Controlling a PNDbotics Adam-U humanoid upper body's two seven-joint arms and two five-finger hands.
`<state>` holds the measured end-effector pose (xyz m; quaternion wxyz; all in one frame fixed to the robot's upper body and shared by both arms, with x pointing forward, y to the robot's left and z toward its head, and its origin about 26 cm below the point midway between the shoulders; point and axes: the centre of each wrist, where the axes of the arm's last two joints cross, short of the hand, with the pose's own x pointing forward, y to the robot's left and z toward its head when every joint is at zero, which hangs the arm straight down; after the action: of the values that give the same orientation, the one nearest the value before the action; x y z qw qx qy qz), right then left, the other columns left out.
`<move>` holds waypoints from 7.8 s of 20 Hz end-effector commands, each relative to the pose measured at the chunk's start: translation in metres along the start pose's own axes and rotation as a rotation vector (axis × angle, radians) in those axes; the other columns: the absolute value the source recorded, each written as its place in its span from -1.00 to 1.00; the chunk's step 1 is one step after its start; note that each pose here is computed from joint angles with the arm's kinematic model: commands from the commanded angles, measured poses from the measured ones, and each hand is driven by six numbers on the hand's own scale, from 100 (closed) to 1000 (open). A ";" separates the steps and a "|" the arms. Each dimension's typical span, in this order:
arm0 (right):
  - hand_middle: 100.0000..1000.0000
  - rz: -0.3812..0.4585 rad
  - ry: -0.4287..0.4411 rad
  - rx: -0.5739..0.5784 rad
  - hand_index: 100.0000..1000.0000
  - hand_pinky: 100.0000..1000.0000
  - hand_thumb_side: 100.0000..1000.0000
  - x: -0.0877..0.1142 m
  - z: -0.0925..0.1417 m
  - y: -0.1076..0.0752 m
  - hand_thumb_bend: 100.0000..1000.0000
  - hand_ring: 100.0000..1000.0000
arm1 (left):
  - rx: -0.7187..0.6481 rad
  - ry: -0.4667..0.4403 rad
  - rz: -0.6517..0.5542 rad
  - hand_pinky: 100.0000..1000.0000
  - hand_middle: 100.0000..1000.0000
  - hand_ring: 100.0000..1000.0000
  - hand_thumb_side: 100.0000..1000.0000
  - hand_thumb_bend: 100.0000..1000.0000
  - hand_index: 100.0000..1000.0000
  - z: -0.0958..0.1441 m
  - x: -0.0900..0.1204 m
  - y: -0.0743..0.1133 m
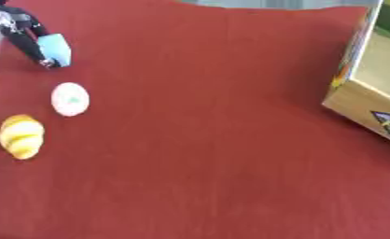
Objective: Pick up the objects with one hand, pass them to the other hand, and then place them into the box on the other side of the table.
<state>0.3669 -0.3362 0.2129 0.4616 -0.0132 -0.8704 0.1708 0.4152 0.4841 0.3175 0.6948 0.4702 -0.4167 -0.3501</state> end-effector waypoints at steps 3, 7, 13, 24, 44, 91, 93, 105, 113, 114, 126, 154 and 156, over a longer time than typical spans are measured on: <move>0.43 0.030 0.009 0.005 0.76 0.72 -0.57 0.002 0.001 -0.006 -0.49 0.68 | 0.030 0.010 0.013 0.68 0.33 0.48 -1.00 -0.36 -0.02 0.007 -0.008 0.016; 0.43 0.026 0.008 0.006 0.76 0.72 -0.57 0.002 0.001 -0.006 -0.50 0.68 | 0.016 0.002 0.019 0.66 0.25 0.42 -1.00 -0.46 -0.17 0.007 -0.005 0.016; 0.43 0.015 -0.008 0.011 0.76 0.72 -0.61 0.006 -0.002 -0.006 -0.52 0.69 | 0.043 -0.049 -0.006 0.61 0.16 0.35 -1.00 -0.55 -0.28 0.011 0.006 0.021; 0.43 -0.011 -0.038 0.016 0.76 0.71 -0.70 0.013 -0.004 -0.006 -0.52 0.69 | 0.218 -0.239 -0.134 0.54 0.07 0.22 -1.00 -0.49 -0.37 0.039 0.042 0.036; 0.51 0.028 -0.199 0.149 0.78 0.72 -0.86 0.069 -0.036 0.012 -0.36 0.74 | 0.168 -0.660 -0.074 0.48 -0.02 0.08 -1.00 -0.70 -0.35 0.106 0.110 -0.033; 0.56 0.635 -0.529 0.865 0.69 0.60 -0.57 0.141 -0.121 0.240 -0.24 0.63 | 0.309 -0.928 0.456 0.45 -0.11 -0.05 -1.00 -1.00 -0.41 0.112 0.176 -0.211; 0.56 0.684 -0.551 0.871 0.69 0.61 -0.61 0.144 -0.123 0.245 -0.24 0.64 | 0.312 -0.924 0.468 0.45 -0.11 -0.05 -1.00 -1.00 -0.41 0.110 0.173 -0.214; 0.50 0.759 -0.546 0.852 0.62 0.56 -0.70 0.135 -0.137 0.266 -0.28 0.58 | 0.330 -0.936 0.528 0.44 -0.13 -0.06 -1.00 -1.00 -0.41 0.105 0.169 -0.223; 0.49 0.799 -0.540 0.807 0.61 0.55 -0.74 0.126 -0.136 0.272 -0.29 0.54 | 0.332 -0.947 0.583 0.44 -0.13 -0.07 -1.00 -1.00 -0.41 0.108 0.173 -0.225; 0.49 0.799 -0.537 0.802 0.61 0.56 -0.74 0.125 -0.136 0.272 -0.29 0.55 | 0.331 -0.949 0.590 0.44 -0.13 -0.07 -1.00 -1.00 -0.41 0.108 0.174 -0.226; 0.47 0.819 -0.512 0.751 0.59 0.56 -0.80 0.111 -0.134 0.279 -0.30 0.55 | 0.331 -0.986 0.636 0.44 -0.13 -0.08 -1.00 -1.00 -0.41 0.115 0.182 -0.224; 0.43 0.820 -0.432 0.652 0.59 0.51 -0.82 0.084 -0.133 0.286 -0.29 0.52 | 0.321 -1.017 0.663 0.44 -0.13 -0.08 -1.00 -1.00 -0.41 0.122 0.191 -0.224; 0.42 0.820 -0.426 0.657 0.58 0.51 -0.82 0.083 -0.133 0.287 -0.29 0.52 | 0.321 -1.018 0.662 0.44 -0.13 -0.08 -1.00 -1.00 -0.41 0.122 0.191 -0.224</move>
<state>0.3866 -0.0120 0.2553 0.1504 -0.1638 -0.7695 0.5987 0.3643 0.2086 0.1657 0.4252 0.1970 -0.8527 -0.2307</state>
